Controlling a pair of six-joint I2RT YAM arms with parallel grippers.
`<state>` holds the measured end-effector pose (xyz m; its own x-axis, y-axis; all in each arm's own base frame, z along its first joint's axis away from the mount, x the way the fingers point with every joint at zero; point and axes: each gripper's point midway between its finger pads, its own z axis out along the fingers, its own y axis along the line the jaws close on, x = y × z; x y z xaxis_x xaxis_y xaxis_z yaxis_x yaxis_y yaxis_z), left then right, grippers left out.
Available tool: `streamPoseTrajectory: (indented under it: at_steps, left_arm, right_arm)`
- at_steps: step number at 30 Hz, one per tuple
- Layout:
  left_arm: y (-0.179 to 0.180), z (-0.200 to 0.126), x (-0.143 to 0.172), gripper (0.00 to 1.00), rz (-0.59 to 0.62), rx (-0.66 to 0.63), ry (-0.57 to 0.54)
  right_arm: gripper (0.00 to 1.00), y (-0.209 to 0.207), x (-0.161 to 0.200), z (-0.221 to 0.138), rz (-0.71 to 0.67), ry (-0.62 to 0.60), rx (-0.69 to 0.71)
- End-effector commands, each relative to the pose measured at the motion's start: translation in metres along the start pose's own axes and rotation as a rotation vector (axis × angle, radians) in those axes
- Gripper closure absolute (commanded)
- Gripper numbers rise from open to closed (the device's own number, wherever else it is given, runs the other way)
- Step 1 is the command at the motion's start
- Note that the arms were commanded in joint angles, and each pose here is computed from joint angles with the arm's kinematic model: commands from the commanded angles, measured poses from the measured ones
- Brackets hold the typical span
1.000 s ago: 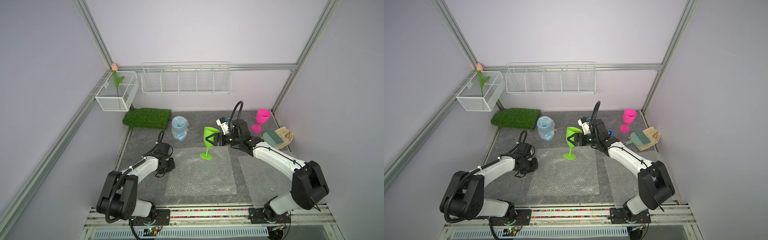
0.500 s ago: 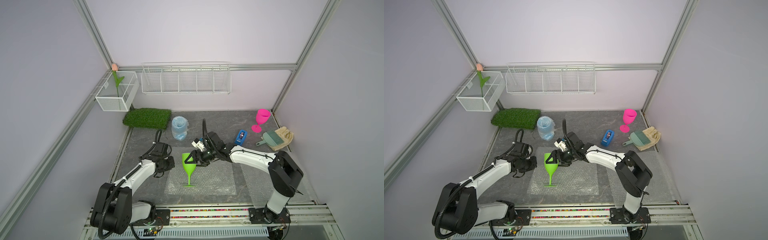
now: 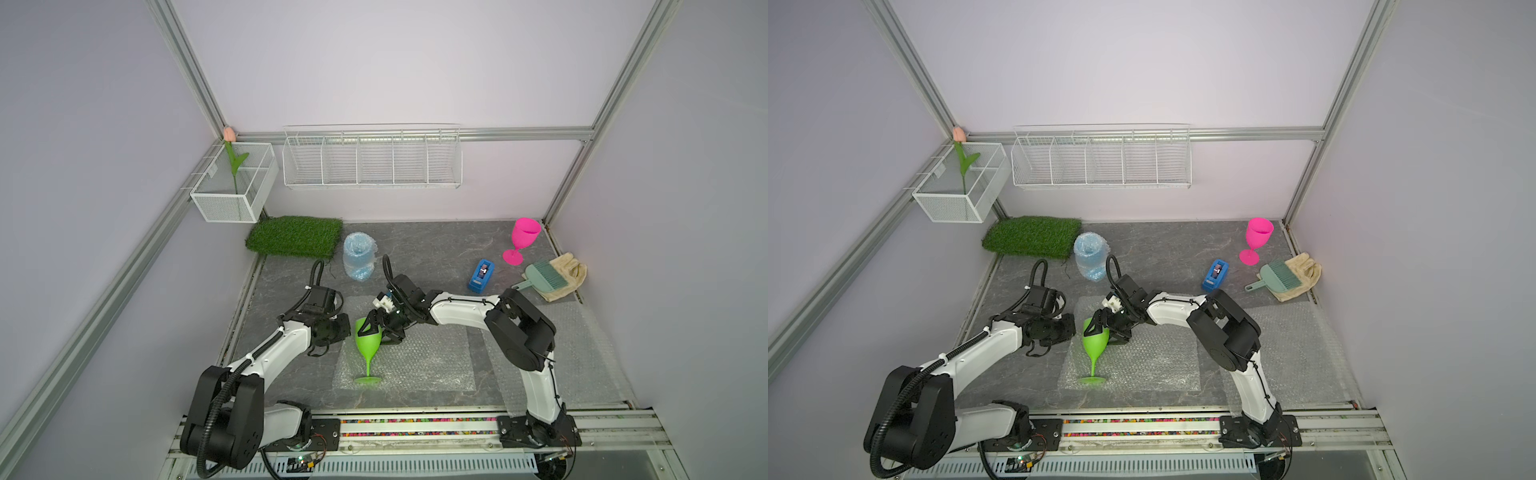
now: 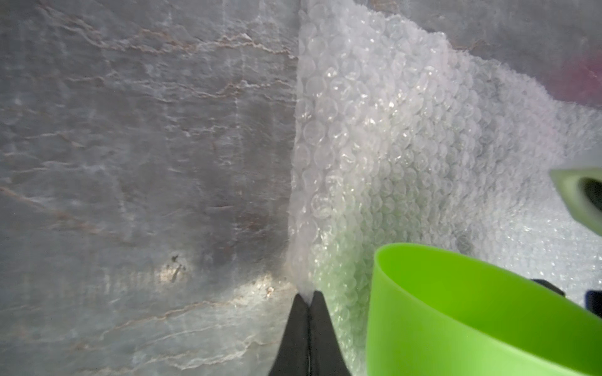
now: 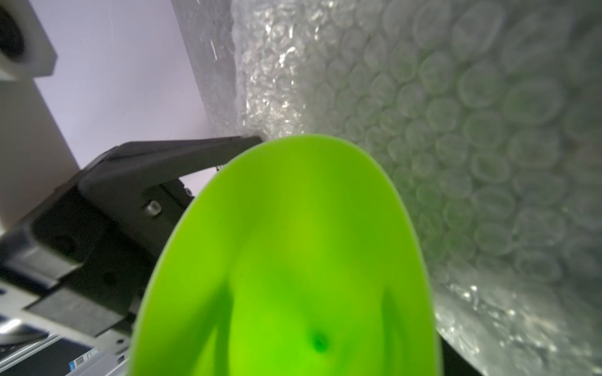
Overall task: Wrap wine glasses in bubble wrap
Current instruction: Place the wine glass on the bubble wrap, then wrap the wine glass in bubble wrap.
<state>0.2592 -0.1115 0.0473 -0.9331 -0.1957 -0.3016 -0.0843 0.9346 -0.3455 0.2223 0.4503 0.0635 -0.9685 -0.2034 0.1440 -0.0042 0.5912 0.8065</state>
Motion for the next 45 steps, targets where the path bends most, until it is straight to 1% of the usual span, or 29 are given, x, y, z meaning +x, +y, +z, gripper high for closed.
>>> streamPoseTrajectory:
  at_steps: [1,2,5,7,8,9,10,19,24,27,29,30,31,33,35,39,42,45]
  left_arm:
    - [-0.003,-0.001,-0.003,1.00,0.002,0.020,-0.014]
    - [-0.004,-0.001,-0.003,1.00,0.002,0.023,-0.013]
    - [-0.006,-0.003,-0.003,1.00,0.001,0.035,-0.009]
    - [-0.009,-0.004,-0.003,1.00,-0.001,0.045,-0.010]
    - [-0.009,-0.005,-0.003,1.00,0.001,0.048,-0.009]
    - [-0.011,-0.006,-0.003,1.00,0.001,0.053,-0.012]
    - [-0.011,-0.007,-0.003,1.00,0.001,0.055,-0.010]
    - [-0.016,-0.011,-0.004,1.00,0.001,0.072,-0.002]
    - [-0.020,-0.013,-0.004,1.00,0.002,0.089,0.007]
    - [-0.021,-0.018,-0.003,1.00,0.001,0.088,0.009]
    - [-0.022,-0.022,-0.004,1.00,0.001,0.090,0.002]
    - [-0.023,-0.023,-0.005,1.00,0.002,0.094,-0.002]
    - [-0.024,-0.025,-0.005,1.00,0.002,0.101,-0.005]
    - [-0.028,-0.028,-0.006,1.00,-0.001,0.119,-0.008]
    - [-0.033,-0.030,-0.006,1.00,-0.001,0.136,-0.005]
    - [-0.048,-0.035,-0.008,1.00,0.006,0.176,-0.010]
    - [-0.062,-0.039,-0.008,1.00,0.020,0.200,-0.009]
    - [-0.076,-0.043,-0.011,1.00,0.032,0.225,-0.013]
  right_arm:
    - [0.32,-0.014,-0.008,0.004,0.012,-0.038,0.057]
    - [0.30,-0.018,-0.009,0.004,0.013,-0.044,0.071]
    - [0.15,-0.021,-0.011,0.000,0.019,-0.062,0.090]
    - [0.02,-0.018,-0.013,-0.008,0.014,-0.086,0.099]
    - [0.03,-0.017,-0.013,-0.012,0.010,-0.097,0.103]
    - [0.11,-0.015,-0.013,-0.017,0.007,-0.109,0.108]
    - [0.12,-0.012,-0.013,-0.021,0.005,-0.116,0.110]
    - [0.12,0.008,-0.003,-0.051,-0.022,-0.145,0.097]
    - [0.12,0.010,0.001,-0.067,-0.034,-0.160,0.114]
    - [0.12,0.005,0.007,-0.077,-0.050,-0.166,0.151]
    - [0.08,-0.006,0.012,-0.084,-0.059,-0.171,0.195]
    - [0.03,-0.015,0.014,-0.087,-0.057,-0.169,0.225]
    - [0.04,-0.022,0.016,-0.089,-0.060,-0.167,0.248]
    - [0.21,-0.033,0.019,-0.090,-0.059,-0.160,0.270]
    - [0.34,-0.038,0.020,-0.089,-0.062,-0.150,0.270]
    - [0.53,-0.040,0.016,-0.080,-0.068,-0.136,0.250]
    - [0.64,-0.047,0.010,-0.072,-0.053,-0.131,0.244]
    - [0.69,-0.051,0.008,-0.068,-0.046,-0.133,0.240]
